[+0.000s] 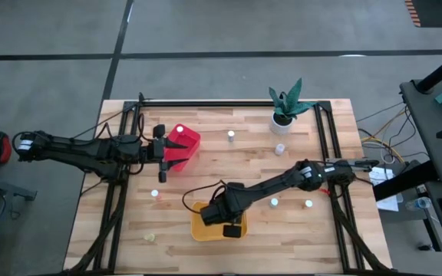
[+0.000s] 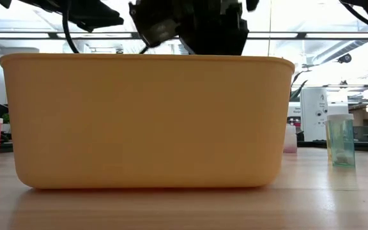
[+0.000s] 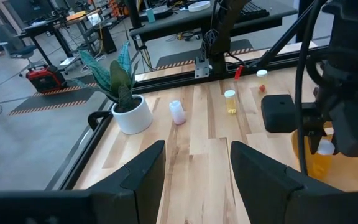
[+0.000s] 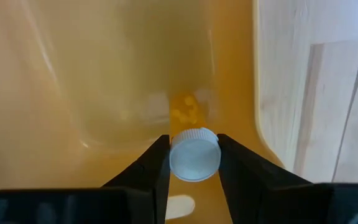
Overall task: Pick and place medicine bottles into bin by pill shape (circle, oval)
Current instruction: Put the orange tablet bottle into the yellow bin
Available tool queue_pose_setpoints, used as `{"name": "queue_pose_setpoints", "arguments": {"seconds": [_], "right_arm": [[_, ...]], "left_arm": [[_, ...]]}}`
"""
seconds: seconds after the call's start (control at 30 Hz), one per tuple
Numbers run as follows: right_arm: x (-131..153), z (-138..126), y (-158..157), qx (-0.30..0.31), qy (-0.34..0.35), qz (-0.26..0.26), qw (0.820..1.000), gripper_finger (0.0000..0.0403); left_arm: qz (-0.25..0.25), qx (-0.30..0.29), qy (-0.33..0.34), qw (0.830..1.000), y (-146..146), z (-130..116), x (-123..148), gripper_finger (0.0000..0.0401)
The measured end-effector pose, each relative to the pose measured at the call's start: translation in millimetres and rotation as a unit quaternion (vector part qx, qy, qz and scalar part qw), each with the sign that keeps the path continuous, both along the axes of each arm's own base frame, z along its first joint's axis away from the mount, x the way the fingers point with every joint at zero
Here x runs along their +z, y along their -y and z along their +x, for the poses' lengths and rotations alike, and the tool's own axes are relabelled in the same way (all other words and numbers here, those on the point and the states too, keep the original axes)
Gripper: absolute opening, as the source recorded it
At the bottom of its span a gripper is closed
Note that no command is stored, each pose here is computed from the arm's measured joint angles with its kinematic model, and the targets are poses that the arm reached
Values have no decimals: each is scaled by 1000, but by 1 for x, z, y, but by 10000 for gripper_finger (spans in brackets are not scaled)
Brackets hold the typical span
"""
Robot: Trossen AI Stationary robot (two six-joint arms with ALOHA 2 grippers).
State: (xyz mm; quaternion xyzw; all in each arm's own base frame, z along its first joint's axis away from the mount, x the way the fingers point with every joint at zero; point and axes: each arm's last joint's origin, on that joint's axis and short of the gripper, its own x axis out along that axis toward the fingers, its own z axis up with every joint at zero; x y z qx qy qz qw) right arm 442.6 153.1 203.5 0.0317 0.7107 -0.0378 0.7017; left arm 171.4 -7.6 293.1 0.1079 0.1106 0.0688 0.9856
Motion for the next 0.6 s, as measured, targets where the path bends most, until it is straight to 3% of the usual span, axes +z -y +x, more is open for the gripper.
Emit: {"name": "queue_pose_setpoints", "arguments": {"seconds": [0.37, 0.6], "right_arm": [[-7, 1, 0, -1, 1, 1, 1000, 140], [-7, 0, 0, 0, 1, 1, 1000, 183]], "left_arm": [[0, 0, 0, 1000, 0, 0, 0, 167], [0, 0, 0, 1000, 0, 0, 0, 167]]}}
